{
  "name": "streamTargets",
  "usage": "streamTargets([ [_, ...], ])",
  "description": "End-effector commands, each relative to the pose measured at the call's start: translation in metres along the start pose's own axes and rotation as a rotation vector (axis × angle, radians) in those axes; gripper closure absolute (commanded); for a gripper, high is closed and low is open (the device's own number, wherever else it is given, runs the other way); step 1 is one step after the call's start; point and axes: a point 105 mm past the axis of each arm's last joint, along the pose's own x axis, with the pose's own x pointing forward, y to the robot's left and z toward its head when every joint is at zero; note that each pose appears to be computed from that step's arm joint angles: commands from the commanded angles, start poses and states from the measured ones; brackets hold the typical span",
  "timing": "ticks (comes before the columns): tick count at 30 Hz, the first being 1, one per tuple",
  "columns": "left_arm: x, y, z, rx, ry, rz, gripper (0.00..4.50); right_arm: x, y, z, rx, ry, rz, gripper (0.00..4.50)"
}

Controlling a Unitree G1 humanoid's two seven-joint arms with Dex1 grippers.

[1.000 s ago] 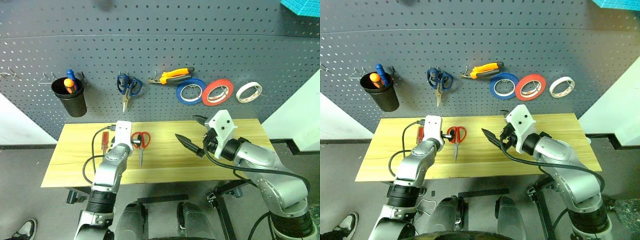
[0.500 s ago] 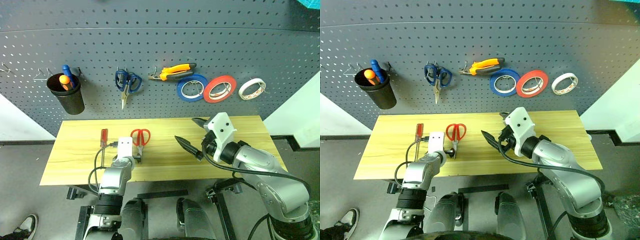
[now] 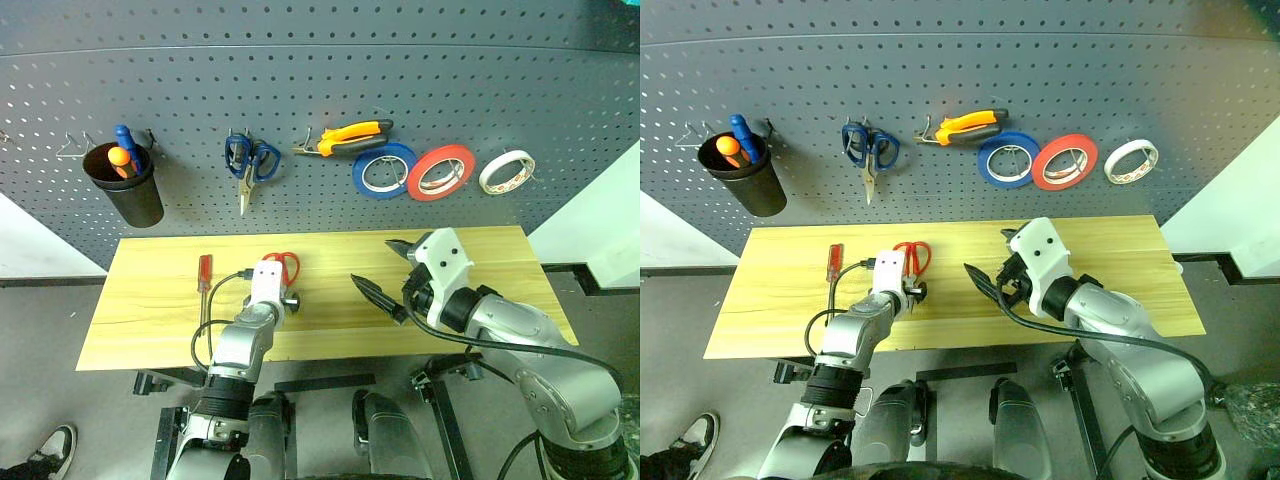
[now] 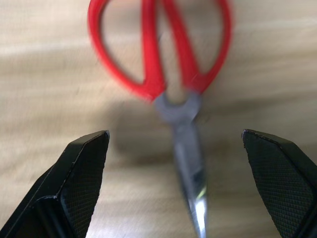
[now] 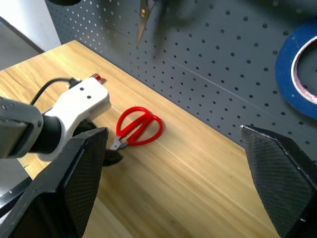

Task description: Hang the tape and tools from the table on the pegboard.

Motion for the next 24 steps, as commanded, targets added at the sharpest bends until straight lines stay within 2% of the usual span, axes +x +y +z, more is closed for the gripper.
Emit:
streamTargets([
  [1,0.001,-0.002,0.009,-0.015,-0.048,0.010,0.00,-0.004,0.003,0.009,-0.026,-0.037,0.000,0.04],
  [14,0.024,-0.005,-0.003,-0.014,0.015,0.047,0.00,-0.006,0.005,0.010,-0.028,-0.031,0.002,0.04],
  [23,0.028,-0.008,-0.010,0.012,0.028,0.053,0.00,-0.006,0.006,0.010,-0.029,-0.029,-0.001,0.04],
  [24,0.027,-0.008,-0.011,0.018,0.034,0.052,0.19,-0.006,0.006,0.010,-0.029,-0.029,-0.001,0.01],
])
